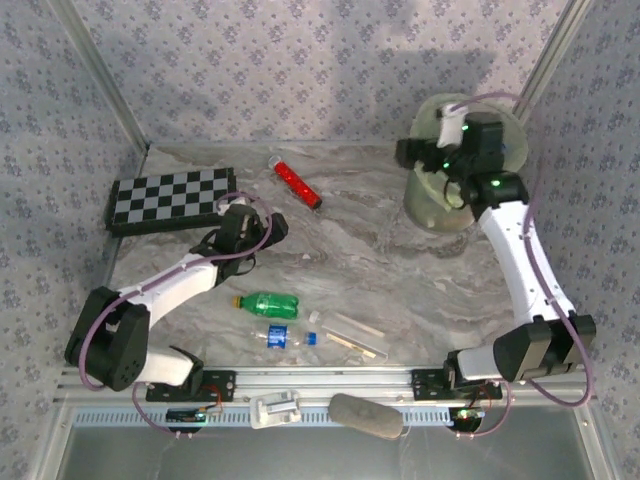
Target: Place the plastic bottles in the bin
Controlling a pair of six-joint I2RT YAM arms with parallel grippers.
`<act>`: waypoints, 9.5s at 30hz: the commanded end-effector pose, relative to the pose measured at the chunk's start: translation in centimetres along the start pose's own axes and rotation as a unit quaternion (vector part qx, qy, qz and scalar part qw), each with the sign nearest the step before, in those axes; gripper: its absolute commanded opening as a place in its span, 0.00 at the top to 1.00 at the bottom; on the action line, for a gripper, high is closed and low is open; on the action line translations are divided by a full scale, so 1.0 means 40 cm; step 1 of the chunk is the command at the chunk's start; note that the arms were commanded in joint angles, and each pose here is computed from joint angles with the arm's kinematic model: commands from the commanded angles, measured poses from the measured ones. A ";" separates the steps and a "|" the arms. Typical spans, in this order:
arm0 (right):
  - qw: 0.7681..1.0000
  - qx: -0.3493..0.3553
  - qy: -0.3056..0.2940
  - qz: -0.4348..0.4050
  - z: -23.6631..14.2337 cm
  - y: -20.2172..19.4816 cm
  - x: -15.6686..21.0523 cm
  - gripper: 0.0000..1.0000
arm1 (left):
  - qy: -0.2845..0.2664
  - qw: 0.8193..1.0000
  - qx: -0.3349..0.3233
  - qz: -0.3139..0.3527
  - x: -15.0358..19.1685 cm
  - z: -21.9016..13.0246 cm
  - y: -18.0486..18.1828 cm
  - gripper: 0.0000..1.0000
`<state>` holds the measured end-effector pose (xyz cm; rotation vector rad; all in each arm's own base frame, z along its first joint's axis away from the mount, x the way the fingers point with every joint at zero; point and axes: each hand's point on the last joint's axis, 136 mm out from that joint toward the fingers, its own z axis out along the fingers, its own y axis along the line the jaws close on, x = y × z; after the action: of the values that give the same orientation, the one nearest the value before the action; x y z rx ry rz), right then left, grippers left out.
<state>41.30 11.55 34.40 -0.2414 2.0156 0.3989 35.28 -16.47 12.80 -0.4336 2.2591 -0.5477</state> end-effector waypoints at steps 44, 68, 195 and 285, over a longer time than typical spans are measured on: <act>0.768 -0.152 0.535 -0.318 -0.145 0.443 1.015 0.07 | -0.018 0.994 -0.063 -0.084 -0.045 -0.005 0.088 0.00; 0.791 -0.164 0.507 -0.300 -0.107 0.464 0.962 0.49 | -0.025 0.994 -0.066 -0.086 -0.043 -0.015 0.101 0.00; 0.943 0.329 0.049 -0.031 0.124 -0.470 -0.143 0.01 | -0.012 0.999 -0.007 0.036 -0.043 -0.027 -0.031 0.00; 0.994 -0.012 0.036 -0.101 0.064 0.270 0.276 0.01 | 0.052 0.945 -0.142 -0.289 0.243 -0.052 0.179 0.59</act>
<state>35.29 22.31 25.14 -0.4438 2.0507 0.2878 20.83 -12.25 2.16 -1.2700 2.5417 -0.3227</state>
